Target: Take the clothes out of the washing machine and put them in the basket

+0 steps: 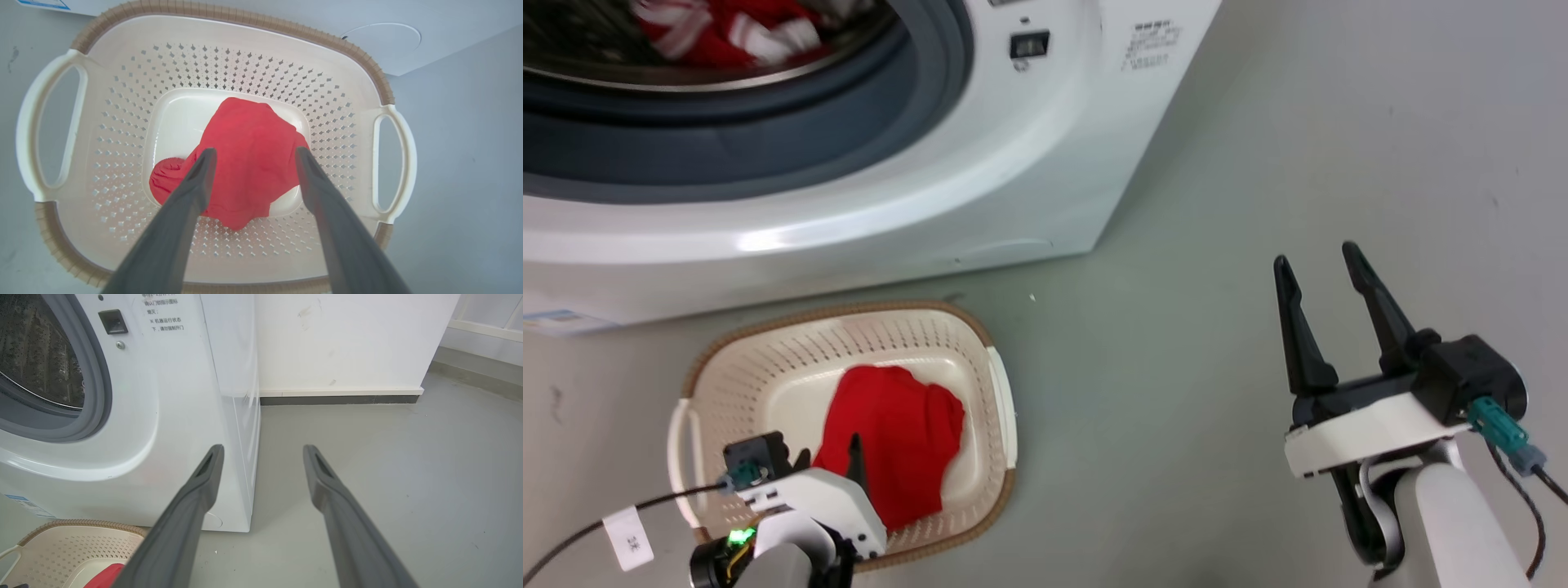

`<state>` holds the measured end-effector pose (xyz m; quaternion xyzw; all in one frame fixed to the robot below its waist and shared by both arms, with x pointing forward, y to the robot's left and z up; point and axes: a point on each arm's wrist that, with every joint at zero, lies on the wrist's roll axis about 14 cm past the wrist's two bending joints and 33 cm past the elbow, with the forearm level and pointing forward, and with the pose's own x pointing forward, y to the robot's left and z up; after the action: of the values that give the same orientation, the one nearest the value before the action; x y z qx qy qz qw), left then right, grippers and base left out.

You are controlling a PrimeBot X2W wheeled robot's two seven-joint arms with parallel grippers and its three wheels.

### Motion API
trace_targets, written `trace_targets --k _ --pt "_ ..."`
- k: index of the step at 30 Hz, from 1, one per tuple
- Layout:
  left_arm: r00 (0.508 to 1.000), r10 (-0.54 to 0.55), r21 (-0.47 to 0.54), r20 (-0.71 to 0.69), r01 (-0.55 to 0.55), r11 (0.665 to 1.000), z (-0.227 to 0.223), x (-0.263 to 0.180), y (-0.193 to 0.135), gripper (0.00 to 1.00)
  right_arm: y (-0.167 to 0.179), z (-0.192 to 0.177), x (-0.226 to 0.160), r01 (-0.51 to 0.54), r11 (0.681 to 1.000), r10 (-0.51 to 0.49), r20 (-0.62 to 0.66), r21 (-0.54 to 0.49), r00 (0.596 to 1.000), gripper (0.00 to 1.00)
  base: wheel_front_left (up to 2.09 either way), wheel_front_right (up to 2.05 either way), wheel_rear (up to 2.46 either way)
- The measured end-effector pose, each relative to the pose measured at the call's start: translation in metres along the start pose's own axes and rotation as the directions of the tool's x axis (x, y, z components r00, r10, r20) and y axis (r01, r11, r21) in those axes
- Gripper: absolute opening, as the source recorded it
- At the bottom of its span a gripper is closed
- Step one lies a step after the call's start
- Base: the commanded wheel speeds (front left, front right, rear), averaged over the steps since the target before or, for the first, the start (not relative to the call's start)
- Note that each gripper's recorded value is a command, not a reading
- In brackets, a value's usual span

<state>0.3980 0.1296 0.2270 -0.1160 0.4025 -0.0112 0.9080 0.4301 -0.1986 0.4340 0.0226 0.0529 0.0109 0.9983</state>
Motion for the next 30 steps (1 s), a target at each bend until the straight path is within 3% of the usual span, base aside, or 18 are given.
trace_targets --k 11,16,23,27,30 --pt "0.949 -0.035 0.028 0.312 0.027 0.999 0.074 -0.065 -0.007 1.00 0.021 0.034 -0.028 -0.048 0.999 0.048 0.059 -0.002 0.997 1.00 0.00 0.00 0.00" --pt "0.880 -0.055 0.065 0.471 0.028 0.997 0.117 -0.096 -0.012 1.00 0.031 0.049 -0.035 -0.076 0.997 0.076 0.091 -0.008 0.993 1.00 0.00 0.00 0.00" --pt "0.741 -0.114 0.129 0.662 0.038 0.991 0.182 -0.138 -0.028 1.00 0.035 0.062 -0.044 -0.085 0.996 0.086 0.118 -0.017 0.989 1.00 0.00 0.00 0.00" --pt "0.692 -0.184 0.191 0.698 0.068 0.979 0.207 -0.144 -0.047 1.00 0.030 0.062 -0.050 -0.070 0.997 0.071 0.113 -0.016 0.991 1.00 0.00 0.00 0.00" --pt "0.686 -0.225 0.237 0.692 0.078 0.968 0.224 -0.136 -0.057 1.00 0.027 0.060 -0.051 -0.062 0.998 0.062 0.106 -0.008 0.992 1.00 0.00 0.00 0.00"
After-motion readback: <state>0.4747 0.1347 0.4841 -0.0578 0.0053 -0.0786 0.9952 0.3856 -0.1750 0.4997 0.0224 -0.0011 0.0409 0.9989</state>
